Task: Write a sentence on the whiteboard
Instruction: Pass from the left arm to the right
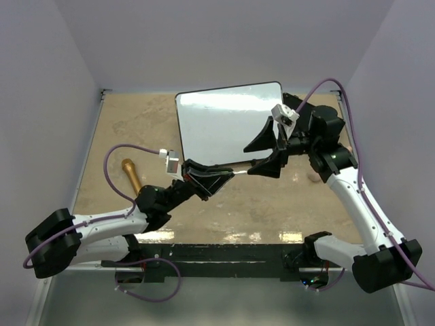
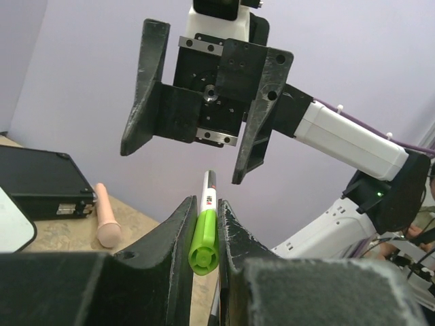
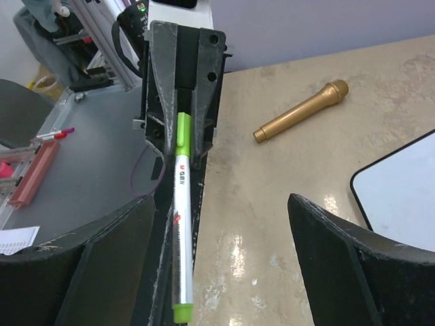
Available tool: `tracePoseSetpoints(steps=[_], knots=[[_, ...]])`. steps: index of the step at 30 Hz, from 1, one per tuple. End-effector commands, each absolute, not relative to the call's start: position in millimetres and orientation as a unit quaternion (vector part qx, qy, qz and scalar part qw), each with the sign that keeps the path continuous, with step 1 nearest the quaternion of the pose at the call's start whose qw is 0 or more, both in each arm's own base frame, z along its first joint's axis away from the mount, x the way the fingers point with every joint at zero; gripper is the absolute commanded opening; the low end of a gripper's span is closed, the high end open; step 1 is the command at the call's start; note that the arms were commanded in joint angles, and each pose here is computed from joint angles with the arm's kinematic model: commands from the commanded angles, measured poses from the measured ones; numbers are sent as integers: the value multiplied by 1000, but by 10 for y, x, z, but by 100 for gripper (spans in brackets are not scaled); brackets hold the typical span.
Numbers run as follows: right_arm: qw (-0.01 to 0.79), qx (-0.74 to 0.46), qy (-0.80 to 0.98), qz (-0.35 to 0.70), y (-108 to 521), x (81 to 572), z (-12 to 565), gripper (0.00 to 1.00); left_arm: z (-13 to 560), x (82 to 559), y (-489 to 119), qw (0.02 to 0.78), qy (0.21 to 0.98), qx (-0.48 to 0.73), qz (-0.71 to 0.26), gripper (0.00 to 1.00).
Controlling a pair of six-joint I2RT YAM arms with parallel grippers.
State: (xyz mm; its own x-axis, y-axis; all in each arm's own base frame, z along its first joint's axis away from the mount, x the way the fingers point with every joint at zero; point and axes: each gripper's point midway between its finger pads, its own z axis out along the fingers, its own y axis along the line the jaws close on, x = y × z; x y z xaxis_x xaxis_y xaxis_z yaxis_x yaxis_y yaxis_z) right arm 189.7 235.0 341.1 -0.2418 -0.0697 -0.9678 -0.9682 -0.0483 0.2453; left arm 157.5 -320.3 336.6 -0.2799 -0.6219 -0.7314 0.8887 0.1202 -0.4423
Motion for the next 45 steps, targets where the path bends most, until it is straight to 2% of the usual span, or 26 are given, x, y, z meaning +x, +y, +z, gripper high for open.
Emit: tracePoseSetpoints(steps=[1, 7, 13, 16, 17, 19, 20, 21, 22, 24, 25, 27, 28, 30, 31, 32, 34, 36, 37, 38, 41, 45], knots=[[394, -464, 544, 578, 2366, 1783, 3541, 82, 4025, 1562, -2951, 658, 356, 104, -655, 0], [395, -465, 542, 578, 2352, 1725, 3509, 77, 4072, 1625, -2961, 668, 353, 94, -648, 0], [393, -463, 544, 579, 2349, 1727, 3463, 59, 4129, 1637, -2949, 673, 348, 91, -646, 0], [391, -465, 542, 581, 2355, 1725, 3467, 49, 4143, 1635, -2952, 673, 346, 91, -648, 0], [388, -467, 540, 584, 2354, 1717, 3468, 37, 4136, 1636, -2959, 672, 347, 92, -648, 0], [386, -468, 539, 585, 2356, 1717, 3488, 22, 4114, 1634, -2966, 671, 349, 94, -648, 0], [387, -469, 537, 585, 2354, 1723, 3494, 9, 4091, 1633, -2963, 670, 351, 93, -647, 0], [386, -471, 536, 585, 2356, 1714, 3494, 3, 4089, 1641, -2957, 671, 351, 91, -647, 0], [387, -472, 536, 584, 2351, 1702, 3491, 0, 4074, 1650, -2956, 672, 352, 90, -646, 0], [392, -475, 533, 580, 2346, 1693, 3467, 0, 4059, 1663, -2967, 670, 357, 91, -644, 0], [393, -478, 530, 579, 2345, 1688, 3461, 0, 4047, 1674, -2979, 669, 363, 92, -642, 17], [408, -490, 520, 569, 2323, 1686, 3452, 0, 4009, 1679, -3002, 666, 380, 109, -632, 38], [404, -486, 529, 567, 2302, 1681, 3417, 0, 3994, 1701, -2987, 669, 386, 113, -625, 56], [440, -507, 516, 532, 2261, 1757, 3439, 0, 3931, 1694, -2956, 669, 411, 136, -604, 72], [436, -491, 551, 515, 2233, 1812, 3335, 0, 3893, 1744, -2918, 671, 425, 146, -589, 83], [470, -522, 532, 473, 2209, 1882, 3369, 0, 3835, 1760, -2882, 663, 459, 162, -569, 88], [458, -521, 556, 458, 2173, 1898, 3234, 0, 3766, 1843, -2773, 670, 492, 181, -526, 100], [466, -541, 554, 427, 2139, 1965, 3160, 0, 3693, 1842, -2652, 674, 525, 213, -474, 100], [444, -539, 571, 431, 2125, 1950, 3042, 0, 3482, 1859, -2641, 654, 564, 235, -447, 100], [455, -559, 562, 406, 2103, 2007, 3031, 0, 3619, 1825, -2585, 661, 560, 246, -435, 100], [432, -583, 571, 384, 2041, 2028, 2868, 0, 3507, 1799, -2549, 644, 585, 299, -391, 100], [410, -596, 577, 380, 2007, 2007, 2733, 0, 3450, 1695, -2625, 629, 568, 374, -375, 100]])
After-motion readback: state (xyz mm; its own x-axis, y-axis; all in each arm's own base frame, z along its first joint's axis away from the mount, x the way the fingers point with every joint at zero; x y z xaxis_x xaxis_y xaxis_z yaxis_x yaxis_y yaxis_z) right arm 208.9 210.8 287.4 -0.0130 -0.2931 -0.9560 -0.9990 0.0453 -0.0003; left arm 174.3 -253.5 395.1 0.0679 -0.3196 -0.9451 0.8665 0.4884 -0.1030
